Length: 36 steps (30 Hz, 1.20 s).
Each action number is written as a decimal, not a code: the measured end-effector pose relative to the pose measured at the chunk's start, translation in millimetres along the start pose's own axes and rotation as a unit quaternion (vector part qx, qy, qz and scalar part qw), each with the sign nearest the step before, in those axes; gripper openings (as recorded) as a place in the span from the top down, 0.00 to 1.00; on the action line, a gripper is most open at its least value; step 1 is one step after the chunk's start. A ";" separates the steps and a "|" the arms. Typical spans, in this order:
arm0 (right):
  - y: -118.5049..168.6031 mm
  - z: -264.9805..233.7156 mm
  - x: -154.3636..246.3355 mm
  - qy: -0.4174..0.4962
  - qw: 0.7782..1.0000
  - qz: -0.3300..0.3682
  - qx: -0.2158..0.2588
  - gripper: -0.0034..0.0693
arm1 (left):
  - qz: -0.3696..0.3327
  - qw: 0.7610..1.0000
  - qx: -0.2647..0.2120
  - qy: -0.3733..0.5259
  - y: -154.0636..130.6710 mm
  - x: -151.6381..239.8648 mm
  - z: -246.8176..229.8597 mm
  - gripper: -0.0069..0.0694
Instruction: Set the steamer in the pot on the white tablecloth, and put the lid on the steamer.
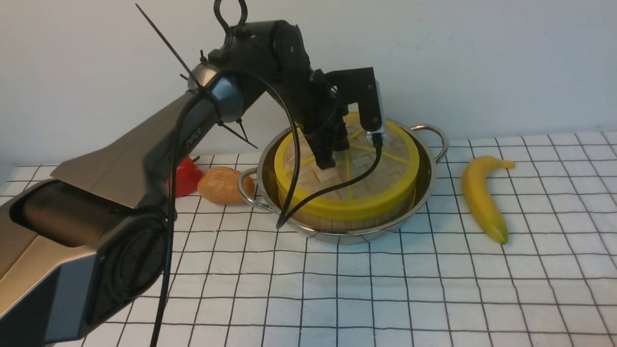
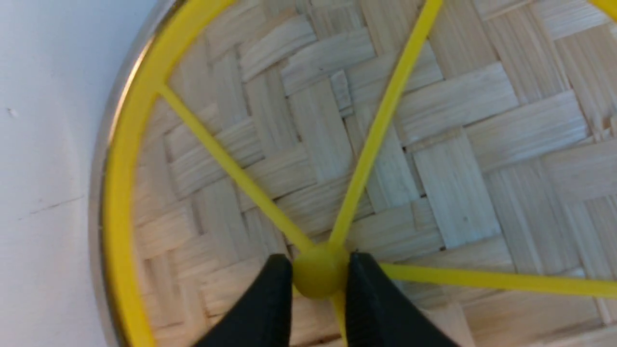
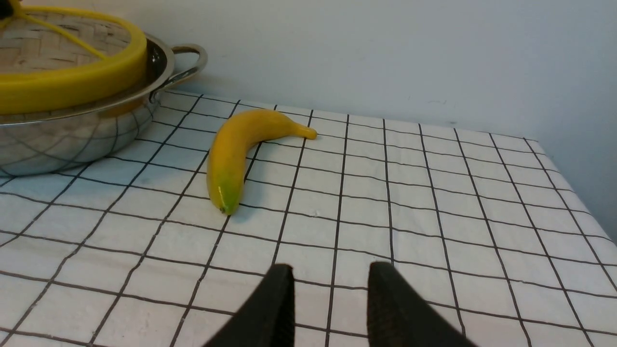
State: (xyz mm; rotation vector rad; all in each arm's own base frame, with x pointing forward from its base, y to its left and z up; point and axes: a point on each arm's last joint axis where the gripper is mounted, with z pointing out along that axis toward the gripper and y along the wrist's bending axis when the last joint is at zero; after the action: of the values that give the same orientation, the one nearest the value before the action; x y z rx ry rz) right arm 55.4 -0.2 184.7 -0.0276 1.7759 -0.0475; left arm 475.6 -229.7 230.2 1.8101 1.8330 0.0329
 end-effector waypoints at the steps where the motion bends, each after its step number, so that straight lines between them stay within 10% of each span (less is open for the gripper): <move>1: 0.0 0.0 0.0 0.000 1.000 0.000 0.000 0.62 | 0.000 1.000 0.000 0.000 0.0 0.0 0.0 0.64; 8: 0.0 0.0 0.0 0.000 1.000 0.000 0.000 0.62 | -0.060 0.998 -0.013 0.005 4.7 -1.3 -6.6 0.15; 13: 0.0 0.0 0.0 0.000 1.000 0.000 0.000 0.62 | -0.137 0.990 -0.031 0.012 13.2 -10.3 -48.4 0.03; 22: 0.0 0.0 0.0 0.000 1.000 0.000 0.000 0.62 | -0.323 0.927 -0.167 -0.094 27.4 -40.8 -208.2 0.16; 36: 0.0 0.0 0.0 0.000 1.000 0.000 0.000 0.62 | -0.420 0.878 -0.214 -0.080 25.2 -22.7 -248.9 0.53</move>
State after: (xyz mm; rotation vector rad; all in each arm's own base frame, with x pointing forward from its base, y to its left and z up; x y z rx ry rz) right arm 55.4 -0.2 184.7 -0.0276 1.7759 -0.0475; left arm 398.1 -159.0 458.5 0.6096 2.1233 -0.0348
